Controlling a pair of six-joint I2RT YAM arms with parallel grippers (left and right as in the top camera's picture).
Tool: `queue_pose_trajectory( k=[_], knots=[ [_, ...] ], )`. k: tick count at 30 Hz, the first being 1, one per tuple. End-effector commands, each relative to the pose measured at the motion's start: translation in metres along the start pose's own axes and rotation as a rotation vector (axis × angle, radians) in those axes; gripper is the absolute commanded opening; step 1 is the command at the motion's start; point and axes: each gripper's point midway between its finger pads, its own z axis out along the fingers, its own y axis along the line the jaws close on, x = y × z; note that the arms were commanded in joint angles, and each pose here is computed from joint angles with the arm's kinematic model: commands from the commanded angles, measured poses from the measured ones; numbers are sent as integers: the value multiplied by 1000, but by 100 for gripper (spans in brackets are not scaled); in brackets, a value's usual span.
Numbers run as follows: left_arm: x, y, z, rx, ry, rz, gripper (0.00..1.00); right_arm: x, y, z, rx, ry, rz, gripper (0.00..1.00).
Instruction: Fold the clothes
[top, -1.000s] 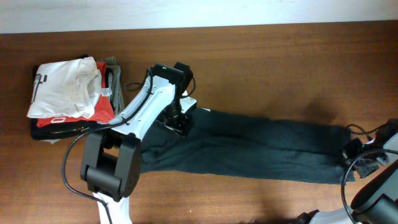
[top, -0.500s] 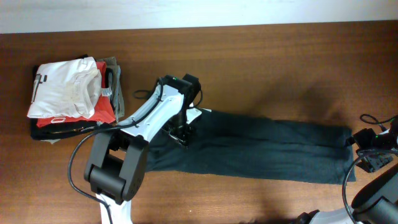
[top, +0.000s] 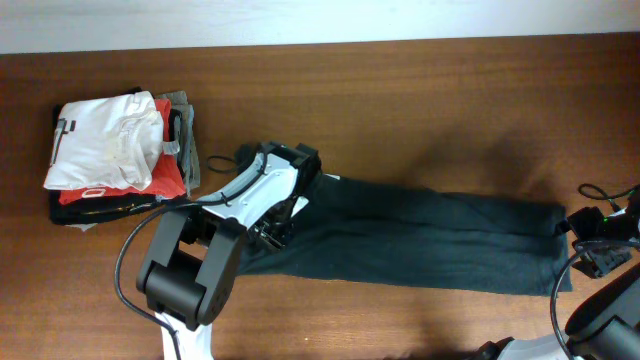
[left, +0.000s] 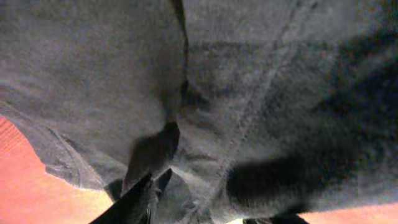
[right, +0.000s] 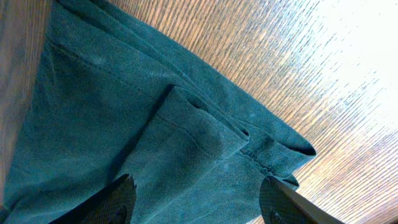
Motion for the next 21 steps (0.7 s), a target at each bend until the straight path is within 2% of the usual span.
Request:
queue_pose_trajectory(
  k=[1, 4, 6, 8, 13, 14, 15, 16, 17, 19, 21],
  knots=[
    [7, 5, -3, -17, 9, -19, 0, -5, -1, -6, 2, -24, 9, 68],
    [17, 1, -30, 36, 44, -31, 0, -5, -1, -6, 2, -22, 9, 68],
    [10, -4, -48, 82, -4, -38, 0, -4, -1, -6, 3, -21, 9, 68],
    [20, -20, -53, 176, 30, -34, 0, -4, -2, -6, 3, -19, 9, 68],
    [29, -30, -55, 220, 66, -23, 1, -4, -2, -6, 4, -19, 9, 68],
    [27, -30, -55, 220, 57, -25, 4, -4, -2, -6, 4, -19, 10, 68],
    [23, -30, -54, 218, 42, -26, 42, -4, -2, -6, 4, -19, 9, 68],
    [19, -28, -54, 211, 23, -27, 61, -4, -2, -6, 4, -19, 9, 68],
    [12, -21, -53, 173, -4, -34, 63, -4, -2, -6, 3, -19, 9, 68],
    [0, 8, -52, 56, -51, -171, 63, -4, -2, -6, 3, -19, 9, 68],
    [-12, 42, -53, 44, -118, -311, 64, -4, -2, -6, 3, -18, 9, 69]
  ],
)
